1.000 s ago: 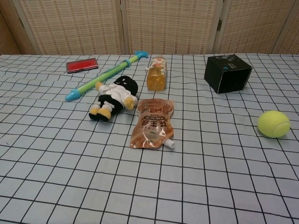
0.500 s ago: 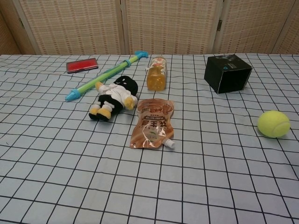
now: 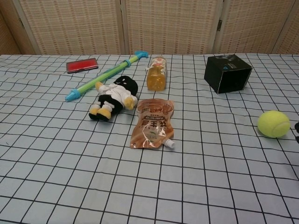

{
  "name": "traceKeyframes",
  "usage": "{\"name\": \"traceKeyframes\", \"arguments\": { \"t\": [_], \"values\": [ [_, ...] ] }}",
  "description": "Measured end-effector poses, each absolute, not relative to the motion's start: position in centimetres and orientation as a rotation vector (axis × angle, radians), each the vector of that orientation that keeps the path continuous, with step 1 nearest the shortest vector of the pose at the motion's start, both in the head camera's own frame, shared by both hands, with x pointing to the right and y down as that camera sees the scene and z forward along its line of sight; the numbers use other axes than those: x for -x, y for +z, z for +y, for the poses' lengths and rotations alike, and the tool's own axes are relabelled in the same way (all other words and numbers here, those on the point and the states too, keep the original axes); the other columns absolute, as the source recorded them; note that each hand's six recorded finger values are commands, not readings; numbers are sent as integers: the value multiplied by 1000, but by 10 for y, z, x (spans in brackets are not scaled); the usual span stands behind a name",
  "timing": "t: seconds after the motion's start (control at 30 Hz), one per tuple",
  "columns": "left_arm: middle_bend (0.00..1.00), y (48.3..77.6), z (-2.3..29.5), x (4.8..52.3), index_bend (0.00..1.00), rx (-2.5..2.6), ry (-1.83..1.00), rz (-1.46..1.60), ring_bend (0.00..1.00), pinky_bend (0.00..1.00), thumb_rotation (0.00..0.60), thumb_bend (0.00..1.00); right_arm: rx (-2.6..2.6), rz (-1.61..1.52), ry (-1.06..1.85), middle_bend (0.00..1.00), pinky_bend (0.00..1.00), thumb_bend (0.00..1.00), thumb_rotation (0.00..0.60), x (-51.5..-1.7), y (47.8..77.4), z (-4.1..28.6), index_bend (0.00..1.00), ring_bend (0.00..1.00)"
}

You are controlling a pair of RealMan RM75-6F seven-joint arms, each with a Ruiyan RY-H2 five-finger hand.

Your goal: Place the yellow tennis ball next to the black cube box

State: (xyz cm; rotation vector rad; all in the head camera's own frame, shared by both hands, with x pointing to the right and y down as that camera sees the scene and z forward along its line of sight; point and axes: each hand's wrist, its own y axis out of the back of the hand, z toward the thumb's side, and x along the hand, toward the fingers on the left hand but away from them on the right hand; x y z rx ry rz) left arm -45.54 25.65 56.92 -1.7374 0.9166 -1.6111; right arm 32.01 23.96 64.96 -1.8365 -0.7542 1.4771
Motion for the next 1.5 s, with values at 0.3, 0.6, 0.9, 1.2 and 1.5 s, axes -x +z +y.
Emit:
{"name": "traceKeyframes", "arguments": {
  "t": [0.3, 0.6, 0.9, 1.2, 1.5],
  "values": [
    [478, 569, 257, 455, 438, 1742, -1612, 914, 471, 594, 600, 582, 1863, -746, 1512, 803, 906, 772, 600, -321, 667, 243, 873, 727],
    [479, 570, 257, 455, 438, 1744, -1613, 912, 472, 595, 600, 581, 1866, -749, 1537, 803, 906, 772, 600, -324, 675, 244, 873, 727],
    [480, 570, 258, 454, 439, 1745, -1613, 908, 486, 594, 600, 582, 1854, -756, 1571, 803, 906, 772, 600, -331, 685, 243, 872, 727],
    [487, 570, 257, 455, 439, 1742, -1614, 909, 489, 595, 600, 581, 1849, -791, 1583, 804, 906, 773, 600, -335, 698, 232, 872, 727],
    [487, 570, 258, 454, 439, 1743, -1614, 906, 489, 595, 600, 583, 1863, -817, 1579, 804, 906, 772, 600, -335, 706, 227, 873, 727]
  ]
}}
